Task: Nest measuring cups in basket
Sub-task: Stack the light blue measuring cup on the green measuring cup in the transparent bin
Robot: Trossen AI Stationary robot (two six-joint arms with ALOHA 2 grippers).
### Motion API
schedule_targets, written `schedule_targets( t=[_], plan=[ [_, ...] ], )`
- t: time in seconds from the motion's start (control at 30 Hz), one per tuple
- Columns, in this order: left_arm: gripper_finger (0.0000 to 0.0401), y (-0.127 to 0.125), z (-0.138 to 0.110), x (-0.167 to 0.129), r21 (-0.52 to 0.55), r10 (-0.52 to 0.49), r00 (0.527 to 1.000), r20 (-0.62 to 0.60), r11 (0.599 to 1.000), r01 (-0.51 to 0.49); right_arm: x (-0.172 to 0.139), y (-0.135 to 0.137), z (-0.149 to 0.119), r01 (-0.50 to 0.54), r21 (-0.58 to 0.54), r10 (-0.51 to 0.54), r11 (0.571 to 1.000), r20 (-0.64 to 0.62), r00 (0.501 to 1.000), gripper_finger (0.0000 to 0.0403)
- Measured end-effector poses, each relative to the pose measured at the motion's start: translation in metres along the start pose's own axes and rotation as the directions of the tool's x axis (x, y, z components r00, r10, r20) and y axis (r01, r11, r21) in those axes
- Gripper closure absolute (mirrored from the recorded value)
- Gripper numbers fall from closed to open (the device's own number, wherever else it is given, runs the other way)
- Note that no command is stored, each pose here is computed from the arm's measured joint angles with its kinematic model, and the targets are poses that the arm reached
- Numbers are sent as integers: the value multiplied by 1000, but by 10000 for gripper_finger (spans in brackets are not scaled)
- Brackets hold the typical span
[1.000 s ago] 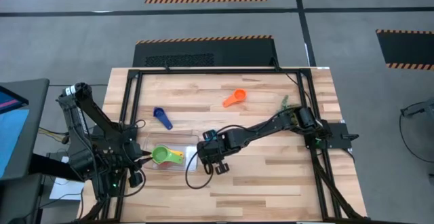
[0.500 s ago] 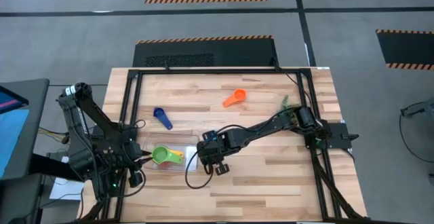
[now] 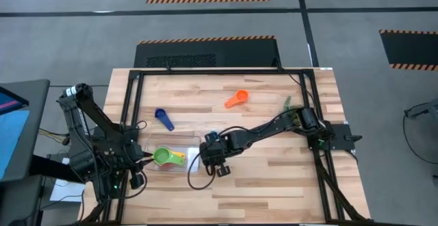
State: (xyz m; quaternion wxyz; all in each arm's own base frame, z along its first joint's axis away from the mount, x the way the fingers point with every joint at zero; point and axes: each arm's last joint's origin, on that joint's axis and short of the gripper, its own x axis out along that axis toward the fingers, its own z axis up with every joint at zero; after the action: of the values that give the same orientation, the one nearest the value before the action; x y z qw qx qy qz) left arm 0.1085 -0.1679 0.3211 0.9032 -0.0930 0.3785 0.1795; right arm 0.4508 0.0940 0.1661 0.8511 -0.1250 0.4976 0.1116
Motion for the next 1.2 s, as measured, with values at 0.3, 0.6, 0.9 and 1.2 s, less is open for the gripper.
schedule_targets(
  t=[0.3, 0.6, 0.9, 1.2],
  plan=[
    [333, 0, 0, 0, -2, 0, 1000, 0, 1000, 0, 0, -7, -1, 2, 13, -2, 1000, -1, 1000, 311],
    [333, 0, 0, 0, -4, -4, 1000, 0, 1000, 4, 0, -6, -1, -1, 12, 1, 1000, 0, 1000, 311],
    [333, -1, 0, 0, -5, -4, 1000, 0, 1000, 4, 10, -3, -14, -6, 28, 7, 1000, -36, 999, 311],
    [333, -1, 0, 0, -6, -6, 1000, 0, 1000, 6, 10, -1, -14, 19, 131, -16, 991, -26, 1000, 384]
  ],
)
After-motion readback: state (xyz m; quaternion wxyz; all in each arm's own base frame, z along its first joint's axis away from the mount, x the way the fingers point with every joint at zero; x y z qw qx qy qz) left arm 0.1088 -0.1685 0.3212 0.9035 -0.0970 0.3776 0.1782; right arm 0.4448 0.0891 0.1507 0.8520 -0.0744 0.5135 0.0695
